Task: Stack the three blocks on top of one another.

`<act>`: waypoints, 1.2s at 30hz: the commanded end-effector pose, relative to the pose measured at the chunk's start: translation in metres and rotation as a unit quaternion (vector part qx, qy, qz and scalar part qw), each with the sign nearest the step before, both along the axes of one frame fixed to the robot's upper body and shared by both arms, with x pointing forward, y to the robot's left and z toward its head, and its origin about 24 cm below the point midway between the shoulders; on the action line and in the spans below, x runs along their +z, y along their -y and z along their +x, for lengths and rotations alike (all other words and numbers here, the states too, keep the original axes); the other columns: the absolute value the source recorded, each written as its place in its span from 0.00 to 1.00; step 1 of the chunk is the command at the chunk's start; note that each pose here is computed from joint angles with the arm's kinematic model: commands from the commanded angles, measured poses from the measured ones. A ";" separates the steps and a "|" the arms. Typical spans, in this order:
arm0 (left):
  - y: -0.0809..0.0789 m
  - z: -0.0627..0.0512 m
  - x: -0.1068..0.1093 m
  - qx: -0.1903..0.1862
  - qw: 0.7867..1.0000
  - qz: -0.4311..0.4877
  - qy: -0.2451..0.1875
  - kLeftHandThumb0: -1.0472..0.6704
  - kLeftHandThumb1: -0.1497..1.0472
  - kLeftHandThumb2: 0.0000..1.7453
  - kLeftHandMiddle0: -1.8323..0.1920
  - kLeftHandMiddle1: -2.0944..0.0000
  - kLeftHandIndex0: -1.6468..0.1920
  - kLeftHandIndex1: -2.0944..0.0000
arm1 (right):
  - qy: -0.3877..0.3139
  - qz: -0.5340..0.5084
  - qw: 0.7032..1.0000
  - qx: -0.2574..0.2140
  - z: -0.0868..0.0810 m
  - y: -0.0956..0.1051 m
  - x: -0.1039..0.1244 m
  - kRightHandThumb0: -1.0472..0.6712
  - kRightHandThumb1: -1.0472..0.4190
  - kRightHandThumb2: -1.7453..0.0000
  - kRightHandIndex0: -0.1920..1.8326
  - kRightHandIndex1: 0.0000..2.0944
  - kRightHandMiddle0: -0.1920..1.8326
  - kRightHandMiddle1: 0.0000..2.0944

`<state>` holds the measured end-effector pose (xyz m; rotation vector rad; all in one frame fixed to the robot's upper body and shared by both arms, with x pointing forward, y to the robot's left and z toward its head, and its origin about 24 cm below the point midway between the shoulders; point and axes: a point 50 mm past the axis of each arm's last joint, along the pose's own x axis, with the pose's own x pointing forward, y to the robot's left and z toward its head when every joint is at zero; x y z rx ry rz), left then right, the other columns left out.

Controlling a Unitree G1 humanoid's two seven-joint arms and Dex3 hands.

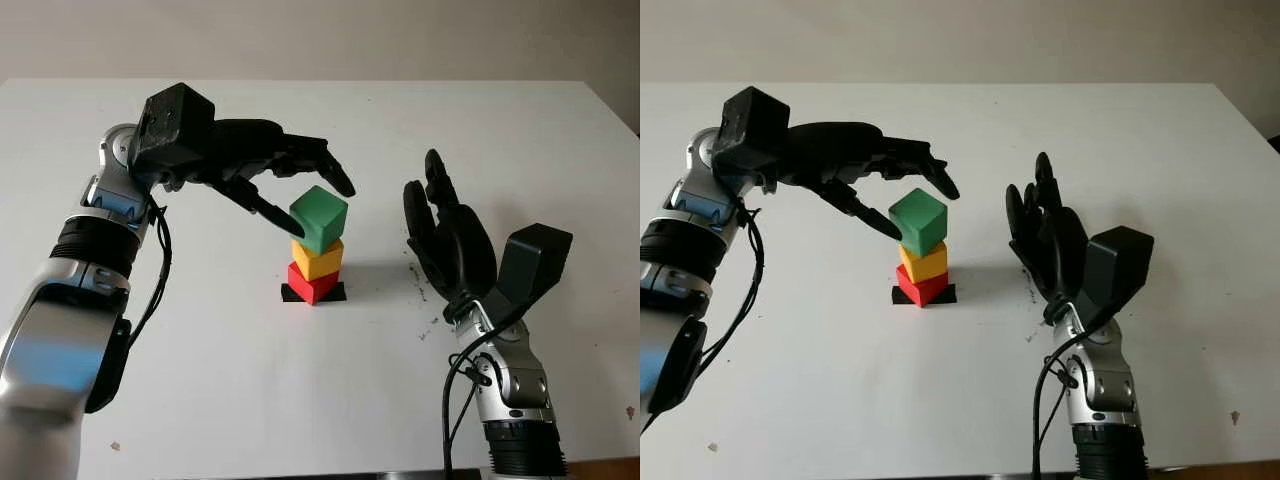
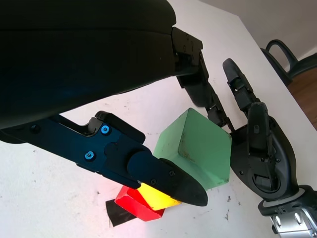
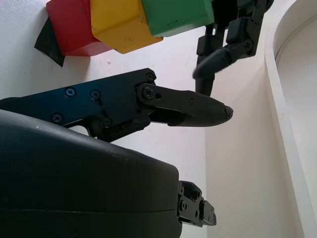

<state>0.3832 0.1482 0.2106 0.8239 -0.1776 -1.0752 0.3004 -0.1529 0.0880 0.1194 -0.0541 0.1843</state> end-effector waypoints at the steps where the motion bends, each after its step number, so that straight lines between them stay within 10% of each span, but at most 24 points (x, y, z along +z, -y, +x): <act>1: -0.007 -0.001 0.008 0.000 1.000 -0.014 0.013 0.23 0.84 0.03 0.93 0.98 0.91 0.71 | 0.000 -0.003 1.000 -0.003 -0.001 0.002 0.000 0.27 0.00 0.70 0.00 0.00 0.00 0.00; 3: -0.012 -0.002 0.012 0.001 1.000 -0.026 0.011 0.23 0.85 0.03 0.94 0.98 0.91 0.75 | -0.003 -0.001 1.000 -0.004 -0.001 0.002 -0.001 0.27 0.00 0.70 0.00 0.00 0.00 0.00; 5: -0.018 -0.003 0.017 0.016 0.999 -0.030 0.015 0.20 0.84 0.03 0.97 0.98 0.96 0.59 | -0.005 0.001 1.000 -0.005 -0.001 0.001 -0.001 0.27 0.00 0.71 0.00 0.00 0.00 0.00; 10: -0.039 -0.010 0.028 0.059 0.995 -0.079 0.025 0.11 0.86 0.04 1.00 1.00 1.00 0.97 | -0.006 0.000 1.000 -0.005 -0.001 0.000 -0.001 0.26 0.00 0.72 0.00 0.00 0.00 0.00; 18: -0.079 -0.025 0.002 0.186 0.938 -0.293 -0.001 0.09 1.00 0.31 1.00 1.00 1.00 1.00 | -0.004 -0.008 1.000 0.000 0.000 0.000 -0.001 0.27 0.00 0.70 0.00 0.00 0.00 0.00; 25: -0.082 -0.045 -0.050 0.300 0.861 -0.410 -0.002 0.15 1.00 0.33 1.00 1.00 1.00 1.00 | -0.005 0.000 1.000 -0.008 0.001 0.000 -0.003 0.26 0.00 0.70 0.00 0.00 0.00 0.00; 36: -0.064 -0.080 -0.109 0.414 0.804 -0.426 -0.035 0.17 1.00 0.36 1.00 1.00 1.00 1.00 | 0.001 0.015 1.000 -0.018 0.002 0.002 -0.006 0.24 0.00 0.66 0.00 0.00 0.00 0.00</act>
